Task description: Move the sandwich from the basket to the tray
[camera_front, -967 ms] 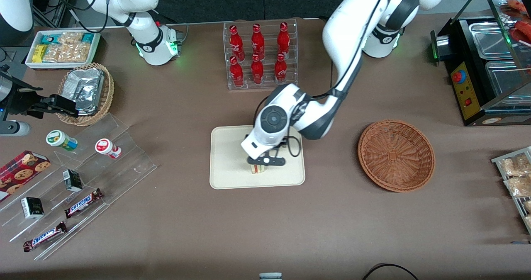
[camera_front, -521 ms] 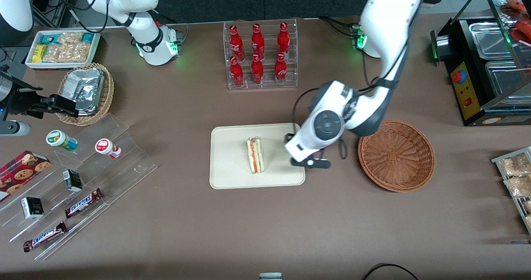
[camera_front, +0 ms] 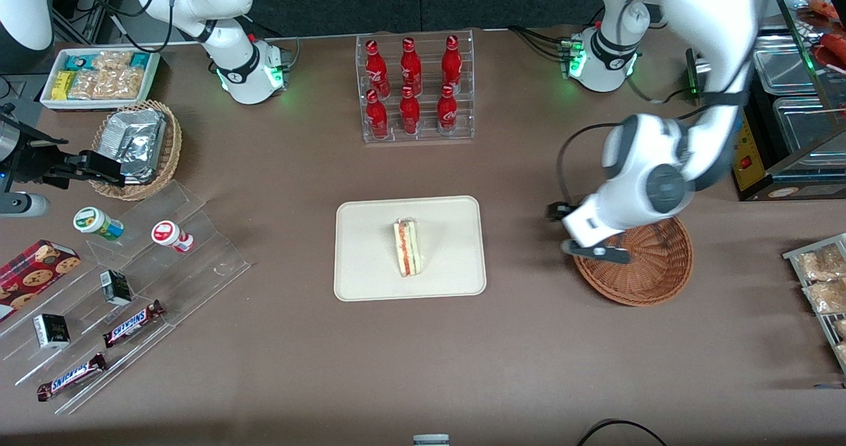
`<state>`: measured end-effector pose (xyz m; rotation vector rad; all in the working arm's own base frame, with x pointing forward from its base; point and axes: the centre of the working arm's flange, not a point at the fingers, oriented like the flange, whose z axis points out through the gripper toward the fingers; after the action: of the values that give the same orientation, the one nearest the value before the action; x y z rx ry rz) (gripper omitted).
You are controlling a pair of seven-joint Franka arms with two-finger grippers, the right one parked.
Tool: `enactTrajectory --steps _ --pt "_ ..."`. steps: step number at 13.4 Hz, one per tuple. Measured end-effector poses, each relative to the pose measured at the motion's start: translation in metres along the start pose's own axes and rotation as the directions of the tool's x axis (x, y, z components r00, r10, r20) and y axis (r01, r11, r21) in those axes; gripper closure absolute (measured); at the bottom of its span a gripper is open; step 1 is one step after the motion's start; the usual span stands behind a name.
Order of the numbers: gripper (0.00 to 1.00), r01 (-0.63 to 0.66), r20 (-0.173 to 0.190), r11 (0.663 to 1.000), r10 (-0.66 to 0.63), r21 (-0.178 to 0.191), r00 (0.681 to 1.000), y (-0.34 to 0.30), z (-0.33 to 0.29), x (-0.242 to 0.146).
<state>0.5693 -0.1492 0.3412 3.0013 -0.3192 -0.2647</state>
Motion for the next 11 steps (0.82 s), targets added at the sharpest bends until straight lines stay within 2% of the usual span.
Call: enactTrajectory --steps 2,7,11 --pt "0.01 0.007 -0.020 1.000 -0.006 0.015 1.000 -0.042 -0.041 -0.016" --pt "0.00 0.081 -0.138 0.996 -0.076 0.030 0.987 -0.087 -0.169 -0.073" --pt "0.00 0.100 -0.180 0.995 -0.093 0.030 0.979 -0.084 -0.221 -0.085"
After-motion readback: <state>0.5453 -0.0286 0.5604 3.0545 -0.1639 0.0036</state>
